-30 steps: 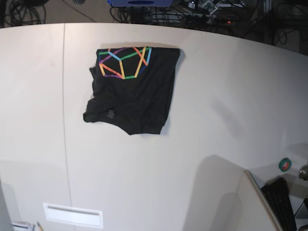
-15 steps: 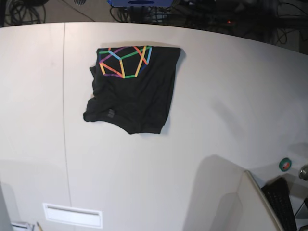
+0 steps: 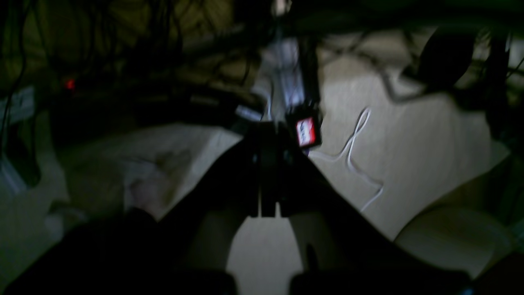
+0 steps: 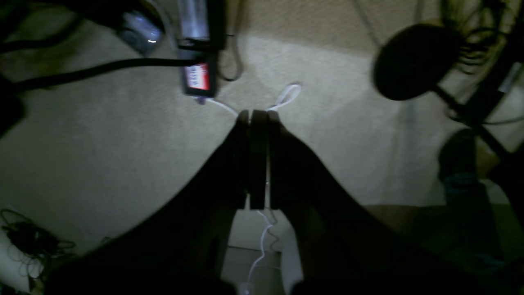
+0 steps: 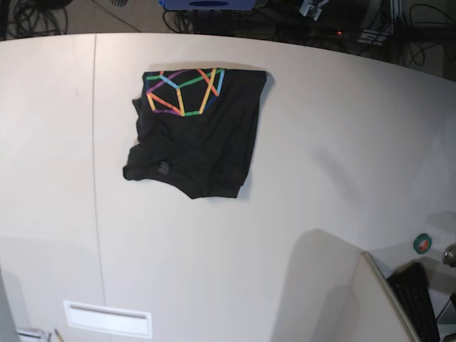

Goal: Layout the t-shirt on the table in an organized manner, then fold the t-shirt properly

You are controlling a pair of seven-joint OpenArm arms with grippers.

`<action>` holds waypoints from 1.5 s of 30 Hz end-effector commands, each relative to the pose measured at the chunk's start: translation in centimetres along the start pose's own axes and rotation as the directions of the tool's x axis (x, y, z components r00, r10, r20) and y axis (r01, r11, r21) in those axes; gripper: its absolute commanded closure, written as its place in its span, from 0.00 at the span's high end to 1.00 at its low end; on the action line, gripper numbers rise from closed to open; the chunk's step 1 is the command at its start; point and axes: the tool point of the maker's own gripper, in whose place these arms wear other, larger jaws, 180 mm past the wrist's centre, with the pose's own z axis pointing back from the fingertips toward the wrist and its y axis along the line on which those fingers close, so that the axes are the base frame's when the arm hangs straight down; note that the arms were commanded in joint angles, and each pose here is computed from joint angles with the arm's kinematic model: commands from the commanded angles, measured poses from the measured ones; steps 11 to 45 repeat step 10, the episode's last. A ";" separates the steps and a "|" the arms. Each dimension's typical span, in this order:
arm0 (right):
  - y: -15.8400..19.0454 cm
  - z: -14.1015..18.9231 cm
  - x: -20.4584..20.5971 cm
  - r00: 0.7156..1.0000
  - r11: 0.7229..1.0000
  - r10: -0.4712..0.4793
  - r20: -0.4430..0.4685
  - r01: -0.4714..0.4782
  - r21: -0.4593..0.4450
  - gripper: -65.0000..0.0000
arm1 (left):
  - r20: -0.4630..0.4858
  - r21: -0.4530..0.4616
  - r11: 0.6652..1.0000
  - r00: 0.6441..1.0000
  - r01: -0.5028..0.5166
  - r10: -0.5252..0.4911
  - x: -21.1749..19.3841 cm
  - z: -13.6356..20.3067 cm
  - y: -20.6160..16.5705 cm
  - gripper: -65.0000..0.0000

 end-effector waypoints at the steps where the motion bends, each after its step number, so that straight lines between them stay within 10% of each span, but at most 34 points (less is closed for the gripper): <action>1: -0.6 0.2 -0.7 1.000 1.000 0.000 -0.006 0.000 -0.010 0.00 | -0.012 -0.020 1.000 1.000 -0.012 0.011 -0.9 0.1 -0.9 0.00; 45: 1.0 -0.1 1.9 0.998 1.000 0.004 0.055 -0.005 0.021 0.00 | -0.003 -0.028 1.000 1.000 -0.012 0.012 -0.4 -0.2 -1.4 0.00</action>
